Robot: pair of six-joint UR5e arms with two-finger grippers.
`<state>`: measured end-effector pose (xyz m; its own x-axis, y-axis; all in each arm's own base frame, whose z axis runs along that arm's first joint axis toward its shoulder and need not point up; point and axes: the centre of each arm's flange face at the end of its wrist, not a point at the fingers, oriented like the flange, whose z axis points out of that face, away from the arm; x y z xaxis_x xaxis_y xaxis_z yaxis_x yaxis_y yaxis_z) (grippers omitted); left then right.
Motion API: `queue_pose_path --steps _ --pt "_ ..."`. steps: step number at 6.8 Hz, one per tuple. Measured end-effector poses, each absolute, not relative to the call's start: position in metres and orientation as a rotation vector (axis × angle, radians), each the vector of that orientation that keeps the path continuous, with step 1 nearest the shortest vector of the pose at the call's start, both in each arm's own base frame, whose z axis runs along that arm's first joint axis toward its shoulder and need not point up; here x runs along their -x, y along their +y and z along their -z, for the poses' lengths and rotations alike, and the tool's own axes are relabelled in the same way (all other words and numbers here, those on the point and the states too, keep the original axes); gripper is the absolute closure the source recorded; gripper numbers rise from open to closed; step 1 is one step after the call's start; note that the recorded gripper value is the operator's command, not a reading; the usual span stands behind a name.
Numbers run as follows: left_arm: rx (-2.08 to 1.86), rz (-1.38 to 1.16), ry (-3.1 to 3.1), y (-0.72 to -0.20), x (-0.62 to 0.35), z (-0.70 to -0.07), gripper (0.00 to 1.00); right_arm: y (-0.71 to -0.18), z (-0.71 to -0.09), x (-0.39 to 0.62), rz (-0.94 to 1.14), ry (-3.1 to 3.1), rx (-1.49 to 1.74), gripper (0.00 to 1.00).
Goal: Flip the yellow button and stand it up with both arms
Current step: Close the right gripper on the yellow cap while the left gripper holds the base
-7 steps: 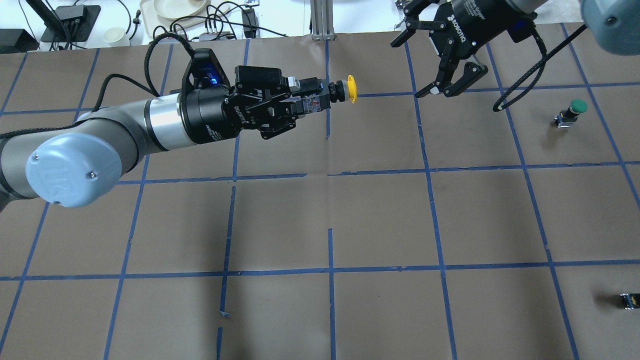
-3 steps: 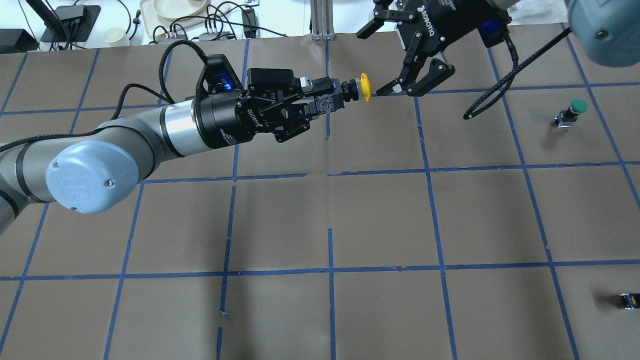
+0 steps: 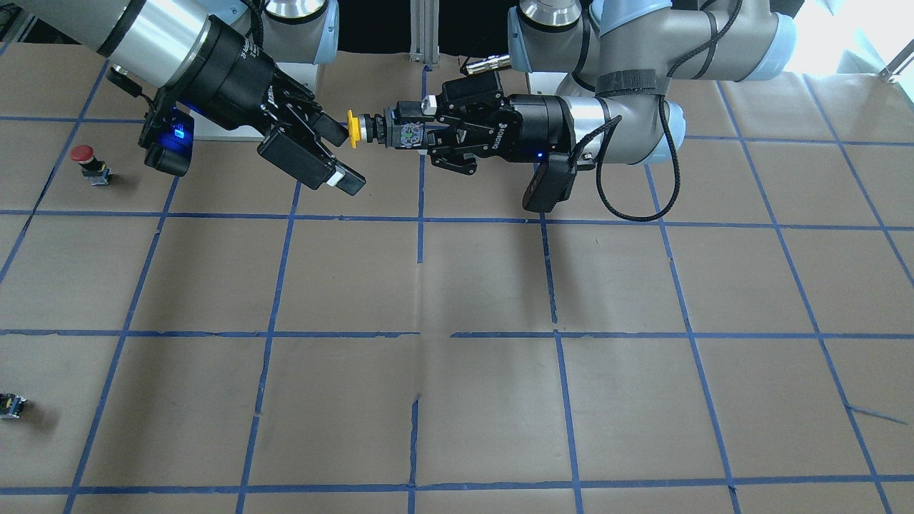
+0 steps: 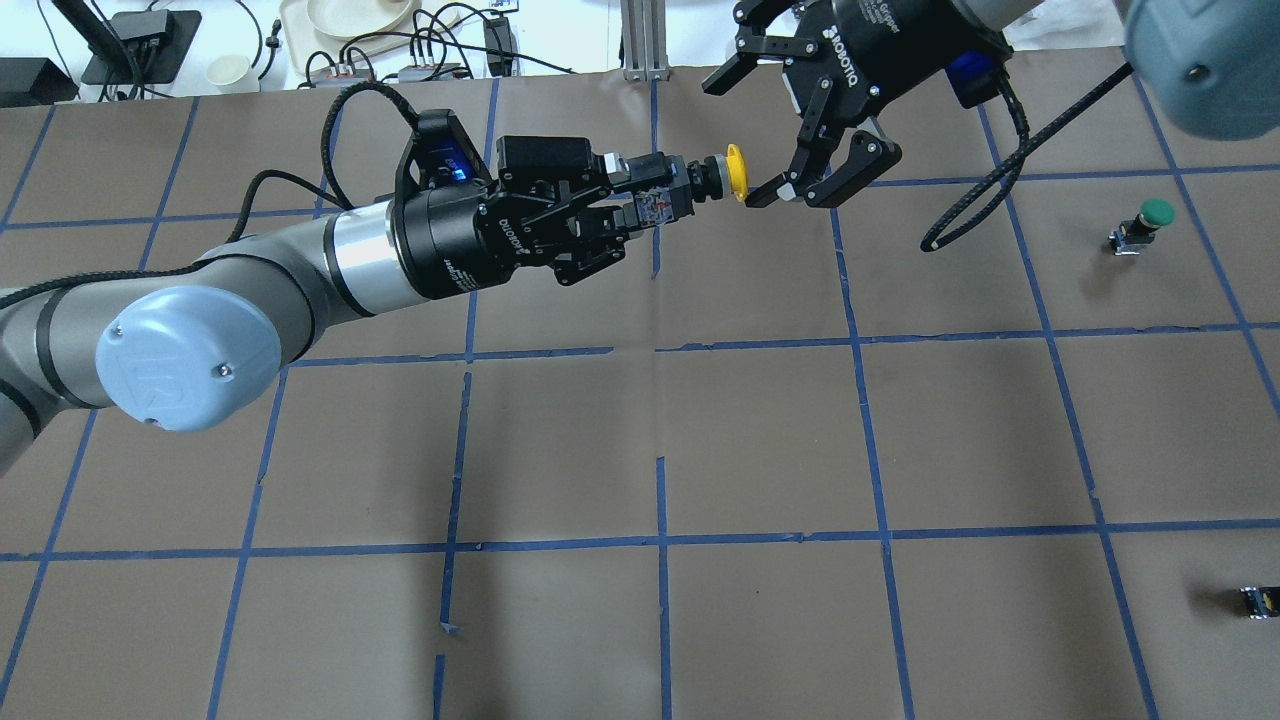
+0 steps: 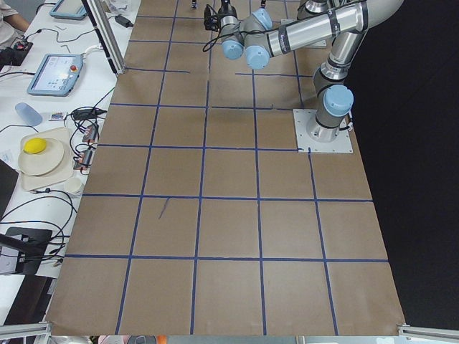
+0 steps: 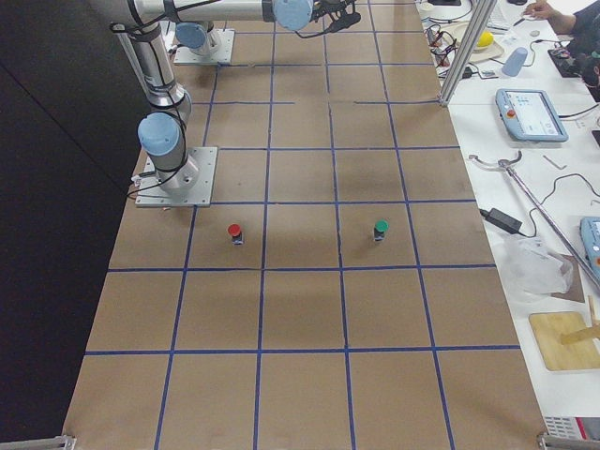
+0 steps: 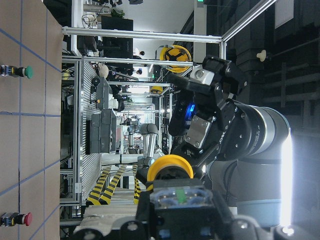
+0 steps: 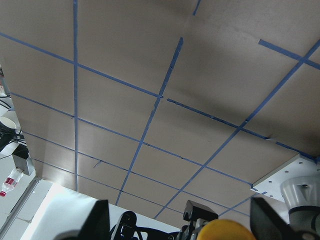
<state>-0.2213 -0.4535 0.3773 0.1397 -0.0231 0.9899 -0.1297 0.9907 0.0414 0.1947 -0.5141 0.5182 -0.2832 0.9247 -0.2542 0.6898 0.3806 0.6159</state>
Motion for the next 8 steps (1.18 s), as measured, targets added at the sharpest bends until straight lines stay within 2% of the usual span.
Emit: queue_pose_path --steps 2,3,4,5,6,8 --pt "-0.127 -0.079 -1.429 -0.453 0.221 -0.377 0.87 -0.505 -0.523 -0.194 -0.55 2.064 -1.397 0.09" --pt "-0.128 -0.078 -1.429 -0.453 0.221 -0.376 0.87 -0.499 -0.527 -0.194 -0.559 2.065 -1.401 0.19" --pt "-0.128 -0.08 -1.429 -0.453 0.221 -0.376 0.87 -0.497 -0.527 -0.195 -0.567 2.065 -1.405 0.3" --pt "-0.124 -0.083 -1.428 -0.452 0.221 -0.377 0.87 -0.498 -0.525 -0.195 -0.572 2.065 -1.407 0.57" --pt "-0.122 -0.084 -1.428 -0.451 0.221 -0.378 0.87 -0.498 -0.525 -0.195 -0.575 2.062 -1.407 0.74" --pt "-0.121 -0.084 -1.428 -0.451 0.221 -0.378 0.87 -0.497 -0.527 -0.195 -0.579 2.054 -1.409 0.85"
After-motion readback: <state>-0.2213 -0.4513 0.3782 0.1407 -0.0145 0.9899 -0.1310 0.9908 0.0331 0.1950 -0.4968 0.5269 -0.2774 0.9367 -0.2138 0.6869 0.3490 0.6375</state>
